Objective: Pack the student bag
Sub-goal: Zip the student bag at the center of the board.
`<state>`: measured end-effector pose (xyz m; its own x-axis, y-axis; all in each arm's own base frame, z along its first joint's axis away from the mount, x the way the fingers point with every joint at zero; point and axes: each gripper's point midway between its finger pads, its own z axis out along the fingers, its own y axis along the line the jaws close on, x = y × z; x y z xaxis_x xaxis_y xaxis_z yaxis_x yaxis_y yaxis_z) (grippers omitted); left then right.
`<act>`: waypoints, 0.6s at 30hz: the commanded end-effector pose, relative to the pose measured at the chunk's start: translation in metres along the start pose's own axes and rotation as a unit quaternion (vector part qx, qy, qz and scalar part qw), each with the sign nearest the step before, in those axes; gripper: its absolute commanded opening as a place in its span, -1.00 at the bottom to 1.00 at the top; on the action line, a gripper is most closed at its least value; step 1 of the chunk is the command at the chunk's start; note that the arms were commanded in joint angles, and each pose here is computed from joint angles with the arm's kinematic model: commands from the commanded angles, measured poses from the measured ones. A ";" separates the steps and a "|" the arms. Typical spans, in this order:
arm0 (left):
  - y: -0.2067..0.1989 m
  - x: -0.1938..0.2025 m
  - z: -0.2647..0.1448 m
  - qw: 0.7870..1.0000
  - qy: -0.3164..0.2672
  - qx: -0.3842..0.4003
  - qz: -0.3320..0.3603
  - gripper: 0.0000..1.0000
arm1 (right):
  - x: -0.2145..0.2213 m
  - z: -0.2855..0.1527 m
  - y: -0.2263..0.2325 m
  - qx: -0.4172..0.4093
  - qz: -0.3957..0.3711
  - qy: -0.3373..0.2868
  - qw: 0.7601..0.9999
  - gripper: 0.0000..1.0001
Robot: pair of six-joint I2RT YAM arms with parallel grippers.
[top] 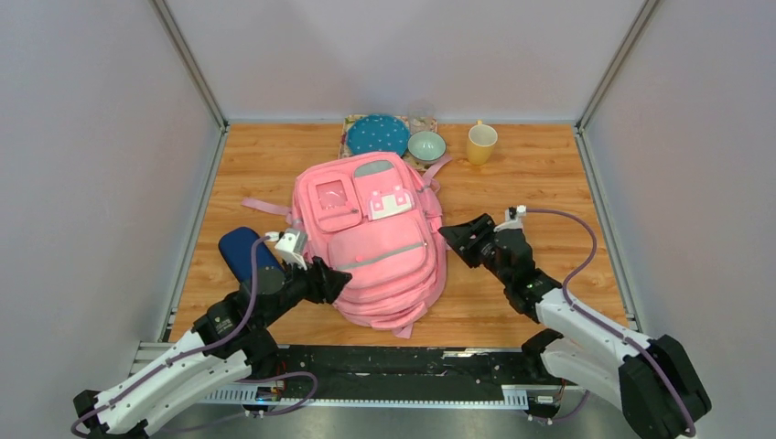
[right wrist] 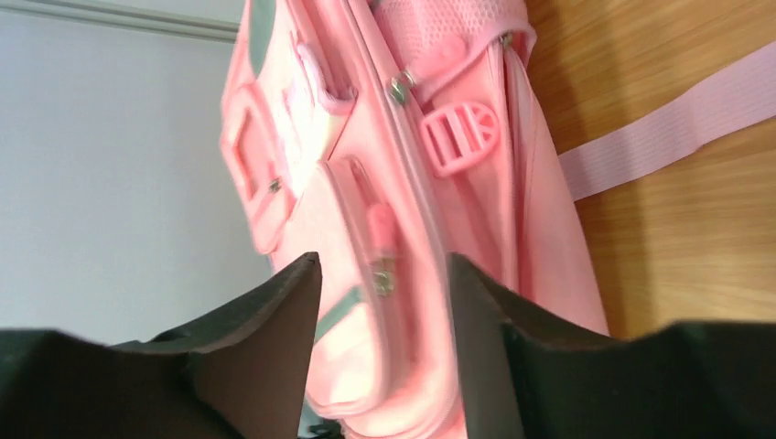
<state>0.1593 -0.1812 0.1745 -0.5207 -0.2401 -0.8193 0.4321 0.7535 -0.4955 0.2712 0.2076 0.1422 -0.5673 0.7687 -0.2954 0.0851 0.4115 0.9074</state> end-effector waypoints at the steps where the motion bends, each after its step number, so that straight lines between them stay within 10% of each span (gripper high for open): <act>1: 0.009 -0.008 -0.004 0.999 -0.002 -0.037 -0.002 0.33 | -0.014 -0.018 -0.040 0.121 -0.070 -0.025 0.990 0.23; 18: 0.101 0.040 -0.031 0.955 0.100 -0.274 0.046 0.53 | 0.073 -0.074 -0.053 0.087 -0.070 0.100 0.989 0.30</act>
<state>0.1620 -0.1076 0.1160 -0.6311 -0.0912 -0.7703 0.1112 0.9722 -0.2062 0.1861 0.1958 0.1104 -0.6944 0.6076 -0.3856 0.0979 0.6106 0.7858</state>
